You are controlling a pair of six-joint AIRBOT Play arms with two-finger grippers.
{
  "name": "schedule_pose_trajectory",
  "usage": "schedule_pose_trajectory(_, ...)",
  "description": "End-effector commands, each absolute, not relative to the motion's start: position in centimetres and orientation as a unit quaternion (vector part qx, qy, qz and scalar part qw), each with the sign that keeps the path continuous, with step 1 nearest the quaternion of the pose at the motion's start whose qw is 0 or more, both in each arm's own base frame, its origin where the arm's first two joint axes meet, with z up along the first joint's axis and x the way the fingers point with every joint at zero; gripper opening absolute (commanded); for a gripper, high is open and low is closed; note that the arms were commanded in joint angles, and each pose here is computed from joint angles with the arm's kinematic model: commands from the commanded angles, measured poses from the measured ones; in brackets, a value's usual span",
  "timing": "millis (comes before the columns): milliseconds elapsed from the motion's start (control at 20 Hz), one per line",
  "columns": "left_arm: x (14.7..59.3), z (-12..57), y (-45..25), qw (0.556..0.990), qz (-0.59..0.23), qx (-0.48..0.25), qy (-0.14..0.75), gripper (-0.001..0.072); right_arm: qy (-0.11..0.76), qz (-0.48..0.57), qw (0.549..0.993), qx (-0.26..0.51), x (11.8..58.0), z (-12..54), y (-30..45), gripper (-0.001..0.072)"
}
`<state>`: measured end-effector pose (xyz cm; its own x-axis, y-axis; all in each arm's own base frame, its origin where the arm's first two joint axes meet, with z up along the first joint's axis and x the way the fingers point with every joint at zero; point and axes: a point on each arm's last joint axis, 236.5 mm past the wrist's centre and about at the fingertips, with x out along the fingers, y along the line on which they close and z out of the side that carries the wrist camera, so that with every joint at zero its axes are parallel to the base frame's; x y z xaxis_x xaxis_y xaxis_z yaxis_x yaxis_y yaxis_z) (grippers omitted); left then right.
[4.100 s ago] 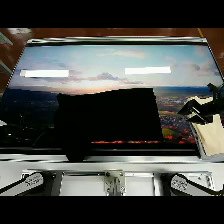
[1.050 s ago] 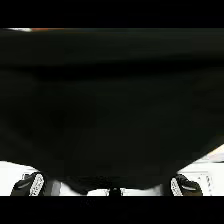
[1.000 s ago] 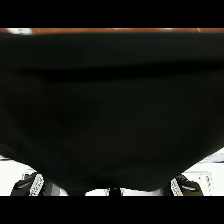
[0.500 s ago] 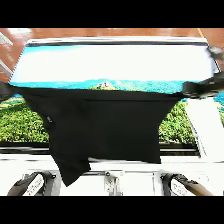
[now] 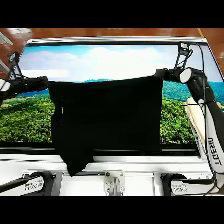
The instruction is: Fold the shirts.
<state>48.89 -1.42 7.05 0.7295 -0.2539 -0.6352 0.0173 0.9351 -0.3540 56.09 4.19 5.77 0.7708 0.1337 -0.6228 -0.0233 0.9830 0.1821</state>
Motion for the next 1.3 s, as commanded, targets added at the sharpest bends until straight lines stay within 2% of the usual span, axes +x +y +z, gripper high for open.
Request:
schedule_pose_trajectory(0, 52.7, 4.1, 0.3, 0.929, -0.028, -0.173, 0.325, 0.0035, 0.244, 0.025, 0.965, 0.09, 60.2, 6.1, 3.9, 0.0067)
schedule_pose_trajectory(250, 52.6, -2.3, -1.0, 0.905, -0.035, -0.177, 0.386, 0.0035, 0.348, 0.027, 0.93, 0.113, 58.8, -2.0, 4.8, 0.0067)
schedule_pose_trajectory(400, 50.8, -3.5, -2.0, 0.888, -0.07, -0.154, 0.428, 0.0035, 0.409, 0.038, 0.906, 0.098, 56.3, -3.4, 5.0, 0.0067)
schedule_pose_trajectory(550, 46.3, -4.7, -4.4, 0.838, -0.159, -0.101, 0.513, 0.0035, 0.512, 0.039, 0.856, 0.057, 51.4, -5.3, 3.7, 0.0067)
schedule_pose_trajectory(700, 41.8, -6.8, -4.7, 0.773, -0.158, -0.115, 0.603, 0.0034, 0.618, 0.042, 0.783, 0.049, 45.9, -8.1, 3.3, 0.0067)
schedule_pose_trajectory(800, 39.0, -8.4, -4.1, 0.73, -0.14, -0.116, 0.659, 0.0034, 0.65, 0.039, 0.757, 0.055, 44.3, -9.2, 3.4, 0.0067)
schedule_pose_trajectory(900, 37.0, -9.4, -2.8, 0.699, -0.107, -0.11, 0.699, 0.0033, 0.656, 0.028, 0.751, 0.07, 44.0, -9.5, 3.6, 0.0067)
schedule_pose_trajectory(1000, 36.0, -9.8, -1.1, 0.687, -0.075, -0.092, 0.717, 0.0033, 0.653, 0.021, 0.754, 0.07, 44.2, -9.6, 3.3, 0.0067)
schedule_pose_trajectory(1150, 35.8, -10.0, -0.2, 0.686, -0.061, -0.076, 0.721, 0.0034, 0.642, -0.01, 0.764, 0.059, 44.9, -9.6, 1.8, 0.0067)
schedule_pose_trajectory(1250, 36.9, -10.0, -0.8, 0.7, -0.058, -0.095, 0.706, 0.0034, 0.631, -0.013, 0.773, 0.064, 45.6, -9.5, 1.8, 0.0067)
